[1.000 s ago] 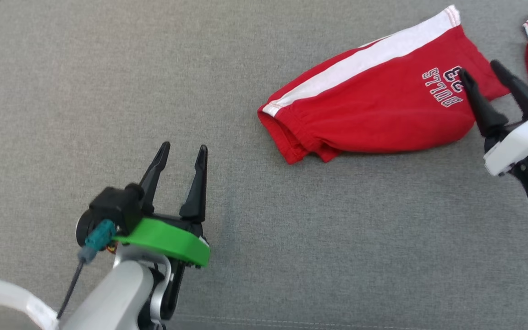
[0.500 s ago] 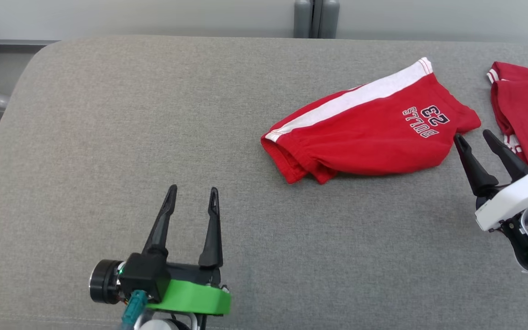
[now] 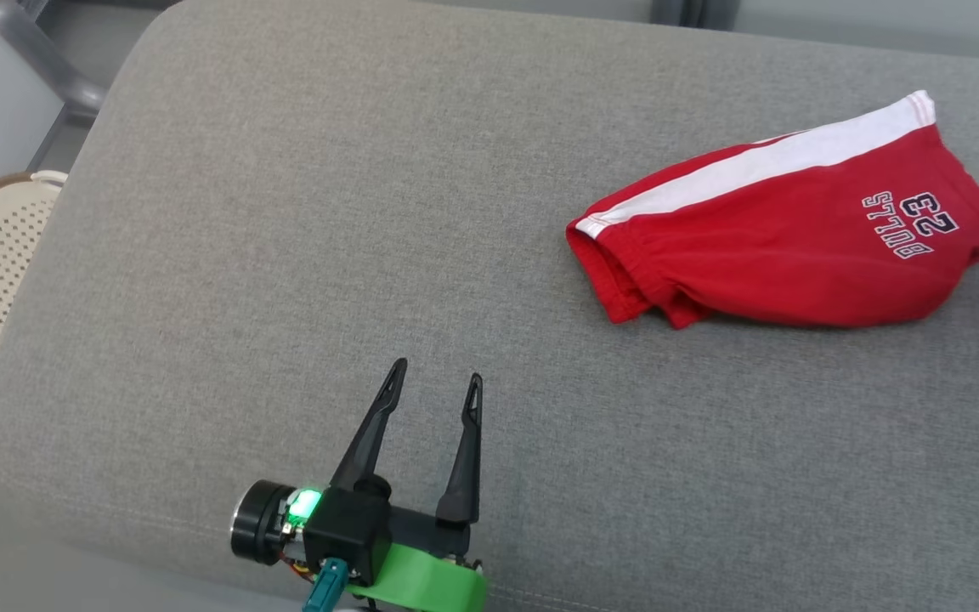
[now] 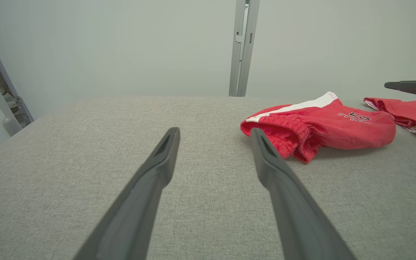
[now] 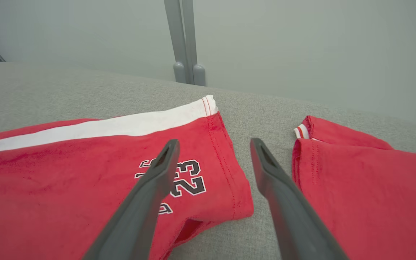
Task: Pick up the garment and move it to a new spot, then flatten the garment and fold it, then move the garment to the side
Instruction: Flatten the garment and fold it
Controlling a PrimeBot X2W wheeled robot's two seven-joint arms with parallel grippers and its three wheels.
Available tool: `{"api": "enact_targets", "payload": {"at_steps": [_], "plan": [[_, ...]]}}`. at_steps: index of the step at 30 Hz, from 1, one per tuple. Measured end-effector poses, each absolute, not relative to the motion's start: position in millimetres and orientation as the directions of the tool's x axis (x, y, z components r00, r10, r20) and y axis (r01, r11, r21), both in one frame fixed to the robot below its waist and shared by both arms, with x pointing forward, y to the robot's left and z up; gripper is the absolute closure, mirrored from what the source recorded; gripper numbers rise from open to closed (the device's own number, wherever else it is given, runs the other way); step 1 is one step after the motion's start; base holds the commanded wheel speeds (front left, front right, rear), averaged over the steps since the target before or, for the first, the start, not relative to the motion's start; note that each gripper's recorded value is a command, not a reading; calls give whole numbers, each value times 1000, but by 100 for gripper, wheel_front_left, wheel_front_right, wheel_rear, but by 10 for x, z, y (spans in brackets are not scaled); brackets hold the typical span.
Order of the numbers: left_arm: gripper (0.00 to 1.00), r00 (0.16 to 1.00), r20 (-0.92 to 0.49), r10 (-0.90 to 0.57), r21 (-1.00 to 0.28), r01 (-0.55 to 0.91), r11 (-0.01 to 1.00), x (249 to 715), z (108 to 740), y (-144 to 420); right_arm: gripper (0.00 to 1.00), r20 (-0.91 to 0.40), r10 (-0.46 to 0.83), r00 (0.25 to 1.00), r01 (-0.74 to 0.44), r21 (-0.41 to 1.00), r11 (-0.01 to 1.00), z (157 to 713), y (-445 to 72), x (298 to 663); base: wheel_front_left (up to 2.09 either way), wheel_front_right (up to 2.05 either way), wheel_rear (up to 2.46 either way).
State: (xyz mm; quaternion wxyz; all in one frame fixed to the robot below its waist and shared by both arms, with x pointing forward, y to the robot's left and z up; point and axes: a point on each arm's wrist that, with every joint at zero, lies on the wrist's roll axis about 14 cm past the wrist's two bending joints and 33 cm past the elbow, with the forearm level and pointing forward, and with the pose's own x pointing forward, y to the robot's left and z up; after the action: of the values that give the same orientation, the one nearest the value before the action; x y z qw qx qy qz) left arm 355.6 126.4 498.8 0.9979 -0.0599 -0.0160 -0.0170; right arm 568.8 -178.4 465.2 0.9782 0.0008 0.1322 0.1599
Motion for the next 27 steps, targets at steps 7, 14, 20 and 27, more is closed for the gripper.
{"api": "enact_targets", "payload": {"at_steps": [7,14,20,27], "plan": [[0,998,-7,-55,-136,54,989,3672,4865,1200,0,-426,272,863,-315,-33,948,4336,-1849,6042,0,0,0],[0,998,-47,-52,-141,45,989,3777,4735,1197,0,-526,264,808,-328,-30,944,3982,-1781,6216,0,0,0],[0,996,-75,-49,-129,39,991,3830,4638,1208,2,-608,245,755,-314,-6,949,3670,-1774,6233,0,0,0],[0,995,-85,-55,-121,45,992,3850,4597,1202,100,-601,299,741,-328,65,942,3657,-1574,6167,0,0,0]]}}
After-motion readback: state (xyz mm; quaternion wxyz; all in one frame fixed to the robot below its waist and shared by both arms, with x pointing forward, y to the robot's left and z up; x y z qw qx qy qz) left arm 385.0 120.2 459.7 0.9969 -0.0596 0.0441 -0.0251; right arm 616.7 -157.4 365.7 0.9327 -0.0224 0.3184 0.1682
